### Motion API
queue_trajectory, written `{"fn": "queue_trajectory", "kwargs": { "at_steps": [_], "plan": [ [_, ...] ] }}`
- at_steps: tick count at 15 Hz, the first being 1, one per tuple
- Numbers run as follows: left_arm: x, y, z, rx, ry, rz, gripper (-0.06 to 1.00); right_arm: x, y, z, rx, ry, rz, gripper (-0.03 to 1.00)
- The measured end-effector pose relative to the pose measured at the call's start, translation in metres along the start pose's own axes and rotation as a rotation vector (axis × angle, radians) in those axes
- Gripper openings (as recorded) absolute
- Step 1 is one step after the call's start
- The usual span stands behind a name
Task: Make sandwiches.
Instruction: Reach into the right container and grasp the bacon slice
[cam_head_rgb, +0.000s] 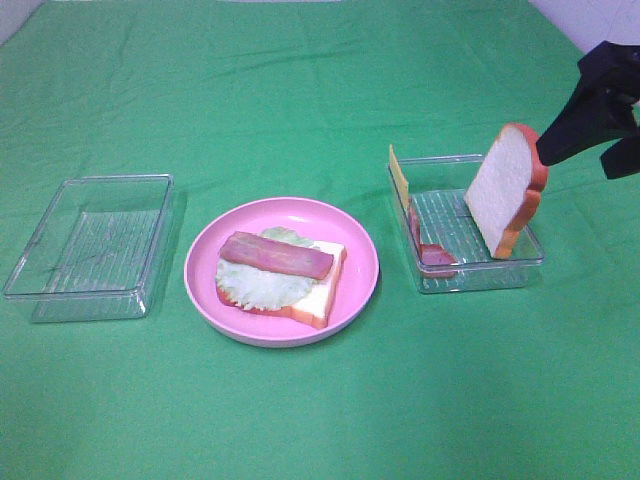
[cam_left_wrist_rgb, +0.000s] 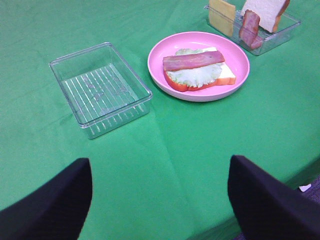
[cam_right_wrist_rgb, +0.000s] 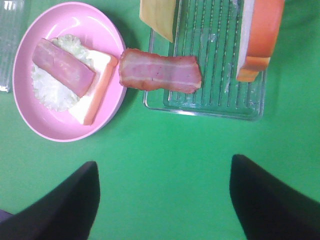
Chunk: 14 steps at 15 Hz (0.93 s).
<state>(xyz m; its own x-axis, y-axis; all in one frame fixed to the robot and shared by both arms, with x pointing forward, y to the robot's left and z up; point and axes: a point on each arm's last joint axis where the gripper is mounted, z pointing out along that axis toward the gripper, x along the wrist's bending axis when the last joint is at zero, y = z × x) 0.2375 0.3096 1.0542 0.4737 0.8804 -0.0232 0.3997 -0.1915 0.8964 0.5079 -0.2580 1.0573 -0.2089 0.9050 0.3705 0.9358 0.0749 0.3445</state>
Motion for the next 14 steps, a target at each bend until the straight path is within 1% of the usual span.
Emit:
{"fn": "queue_trajectory", "kwargs": {
  "at_steps": [3,6,8,9,11,14],
  "plan": [
    [0.0,0.0,0.0,0.0,-0.001,0.0,0.72,0.024,0.013,0.022,0.075,-0.042,-0.084,0.69],
    [0.0,0.0,0.0,0.0,-0.002,0.001,0.72,0.059,0.031,0.053,0.141,-0.117,-0.155,0.69],
    [0.0,0.0,0.0,-0.001,-0.002,0.002,0.72,0.075,0.042,0.075,0.195,-0.139,-0.161,0.69],
    [0.0,0.0,0.0,-0.001,-0.002,0.002,0.72,0.08,0.05,0.094,0.241,-0.146,-0.153,0.69],
    [0.0,0.0,0.0,-0.001,-0.002,0.002,0.72,0.078,0.063,0.116,0.266,-0.158,-0.137,0.69],
    [0.0,0.0,0.0,-0.001,-0.003,0.002,0.72,0.071,0.069,0.143,0.313,-0.175,-0.127,0.69]
  ]
}}
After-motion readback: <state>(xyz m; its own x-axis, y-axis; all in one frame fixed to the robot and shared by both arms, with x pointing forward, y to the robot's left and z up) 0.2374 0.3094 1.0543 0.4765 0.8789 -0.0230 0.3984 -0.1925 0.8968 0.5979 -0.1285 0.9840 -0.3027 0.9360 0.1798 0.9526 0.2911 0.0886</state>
